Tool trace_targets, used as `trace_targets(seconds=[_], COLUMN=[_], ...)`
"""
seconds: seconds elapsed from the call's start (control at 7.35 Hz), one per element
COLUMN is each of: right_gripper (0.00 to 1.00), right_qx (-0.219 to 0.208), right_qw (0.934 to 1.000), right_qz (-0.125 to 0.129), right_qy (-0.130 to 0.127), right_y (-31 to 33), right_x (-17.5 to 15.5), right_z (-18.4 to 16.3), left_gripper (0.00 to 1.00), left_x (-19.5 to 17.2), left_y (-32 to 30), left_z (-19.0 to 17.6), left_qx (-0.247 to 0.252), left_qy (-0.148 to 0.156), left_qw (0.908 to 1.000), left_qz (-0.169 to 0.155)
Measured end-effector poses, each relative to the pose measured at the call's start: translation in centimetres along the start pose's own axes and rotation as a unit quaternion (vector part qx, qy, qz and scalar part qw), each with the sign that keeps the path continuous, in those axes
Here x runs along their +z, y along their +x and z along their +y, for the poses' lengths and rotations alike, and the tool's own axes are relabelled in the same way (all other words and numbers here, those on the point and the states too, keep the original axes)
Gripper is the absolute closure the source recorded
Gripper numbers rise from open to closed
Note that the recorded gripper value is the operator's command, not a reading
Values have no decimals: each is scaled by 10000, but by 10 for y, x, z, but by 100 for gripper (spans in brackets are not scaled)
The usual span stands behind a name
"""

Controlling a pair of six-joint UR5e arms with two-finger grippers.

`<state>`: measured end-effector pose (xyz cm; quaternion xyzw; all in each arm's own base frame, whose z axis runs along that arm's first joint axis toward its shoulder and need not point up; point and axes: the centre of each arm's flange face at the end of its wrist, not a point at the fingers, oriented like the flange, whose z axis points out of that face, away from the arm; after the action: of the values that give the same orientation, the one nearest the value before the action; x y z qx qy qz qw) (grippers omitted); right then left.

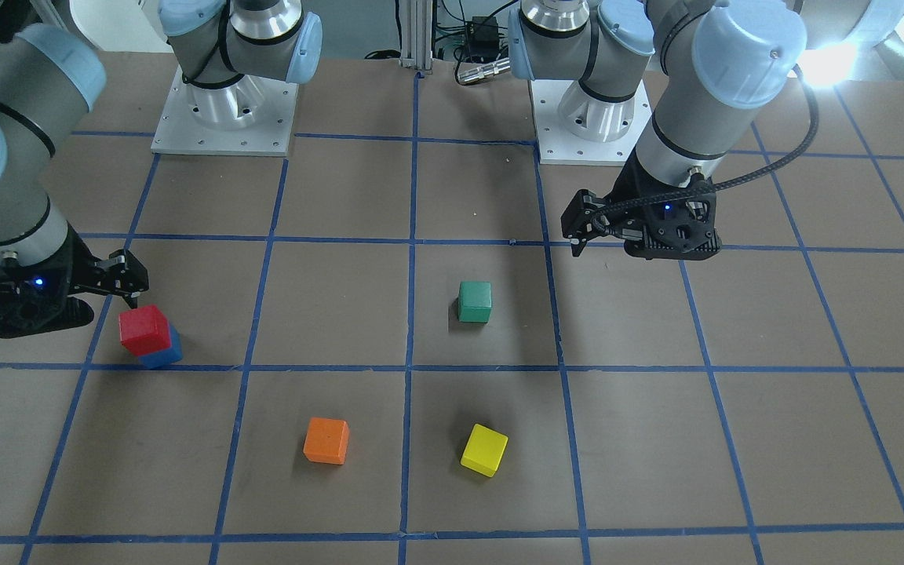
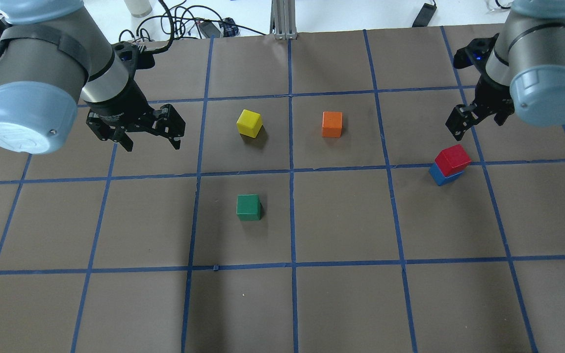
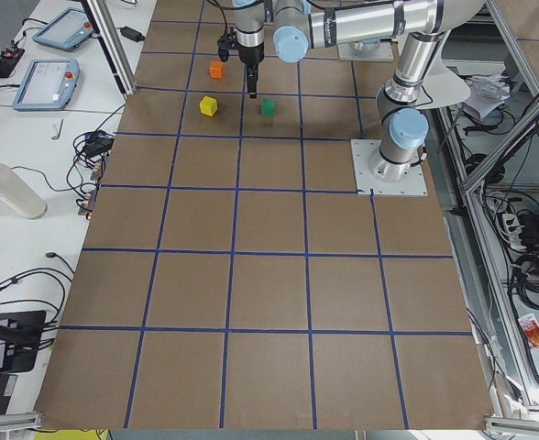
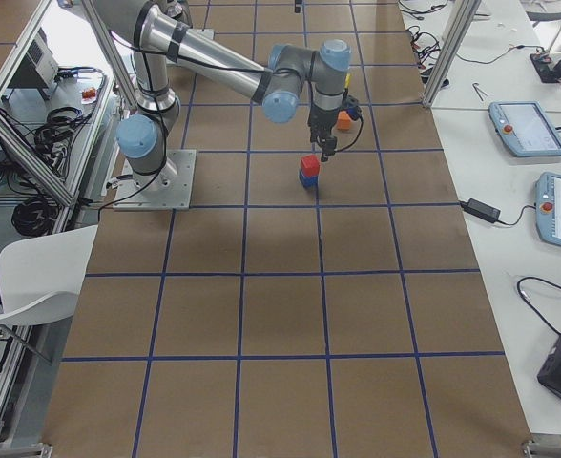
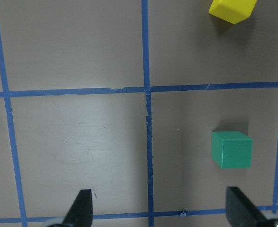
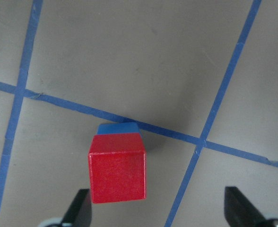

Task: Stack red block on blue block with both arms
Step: 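Open the right gripper and raise it away from the stack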

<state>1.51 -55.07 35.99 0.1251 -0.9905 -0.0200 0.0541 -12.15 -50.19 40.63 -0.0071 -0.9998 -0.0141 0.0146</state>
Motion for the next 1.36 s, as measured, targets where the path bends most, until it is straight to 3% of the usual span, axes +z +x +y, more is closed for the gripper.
trace_targets(seconds=[0.27,0.54,1.09,1.36], right_gripper=[0,0,0,0], right_qx=[536,942,992,1089], right_qw=[9982,9945,9937,9910], right_qz=[-126,-177,-205,-580], right_qy=[244,427,473,526], right_y=[-61,-119,-147,-154], right_x=[-77,-120,-127,-129], right_z=[7,21,24,20], left_gripper=[0,0,0,0], left_x=[-2,-5,-16,-30], left_y=[0,0,2,11], left_z=[0,2,4,3], left_qx=[-7,-34,-57,-48], left_qy=[24,51,219,473], left_qw=[10000,10000,9997,9989], left_qz=[-2,-18,-45,-34])
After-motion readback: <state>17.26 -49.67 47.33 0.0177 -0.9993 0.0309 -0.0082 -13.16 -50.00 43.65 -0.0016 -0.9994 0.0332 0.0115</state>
